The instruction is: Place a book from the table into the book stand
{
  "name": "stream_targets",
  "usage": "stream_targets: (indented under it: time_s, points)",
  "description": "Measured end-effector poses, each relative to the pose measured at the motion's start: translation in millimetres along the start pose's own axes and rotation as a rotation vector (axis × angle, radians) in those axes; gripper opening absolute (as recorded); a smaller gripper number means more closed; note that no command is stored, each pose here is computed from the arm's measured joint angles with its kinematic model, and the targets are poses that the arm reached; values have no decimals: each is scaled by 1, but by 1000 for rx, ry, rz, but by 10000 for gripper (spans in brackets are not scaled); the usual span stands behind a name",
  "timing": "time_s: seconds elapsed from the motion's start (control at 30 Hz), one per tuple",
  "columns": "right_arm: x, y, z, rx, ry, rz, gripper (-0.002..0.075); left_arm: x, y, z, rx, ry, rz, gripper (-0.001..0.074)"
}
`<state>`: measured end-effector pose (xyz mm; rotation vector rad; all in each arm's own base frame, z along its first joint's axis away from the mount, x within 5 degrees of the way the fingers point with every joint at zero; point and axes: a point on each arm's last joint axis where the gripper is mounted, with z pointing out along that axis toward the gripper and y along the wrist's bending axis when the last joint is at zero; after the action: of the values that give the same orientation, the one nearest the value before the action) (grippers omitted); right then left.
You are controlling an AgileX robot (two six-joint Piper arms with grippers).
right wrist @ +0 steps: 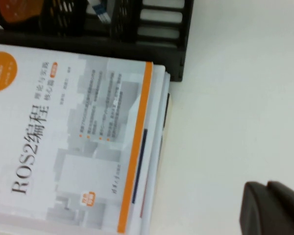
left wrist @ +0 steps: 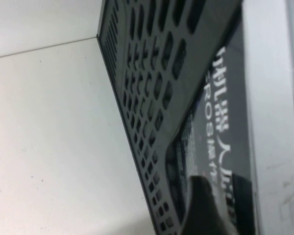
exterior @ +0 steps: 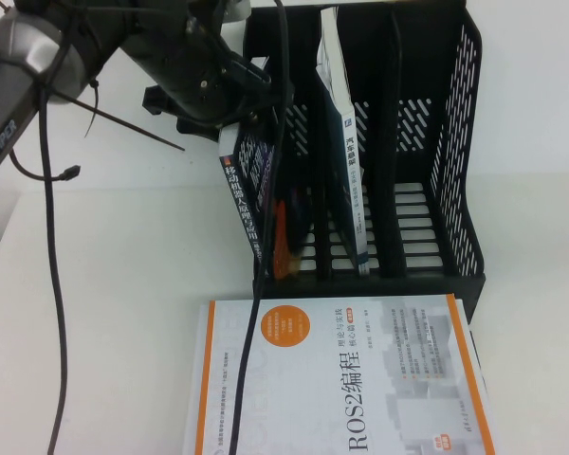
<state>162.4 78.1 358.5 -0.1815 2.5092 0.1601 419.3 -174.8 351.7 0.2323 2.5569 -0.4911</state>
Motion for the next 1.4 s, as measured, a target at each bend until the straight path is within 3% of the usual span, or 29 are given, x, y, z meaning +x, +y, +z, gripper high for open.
stream_targets:
  time_s: [0.1, 0.23, 0.4, 0.7, 0.9, 1.13, 1.4]
  points:
    - [2, -3, 0, 32, 18, -9, -3, 0, 0, 0, -3, -2, 1, 417]
    - [3, -17, -8, 172, 13, -18, -3, 0, 0, -4, -4, -2, 6, 406]
    - [8, -36, -40, 292, -51, 1, -3, -5, -6, -34, -5, -95, 30, 307]
    - [34, -56, -90, 263, -236, 63, -3, -14, -23, -128, 59, -414, 31, 49]
    - [45, -61, -104, 225, -287, 87, -3, -3, -31, -180, 97, -572, 36, 4]
    - [57, -64, -106, 208, -297, 94, -3, 39, -20, -199, 132, -781, -16, 1]
    - [84, -63, -61, 169, -330, 20, -3, 124, 13, -178, 110, -912, -54, 1]
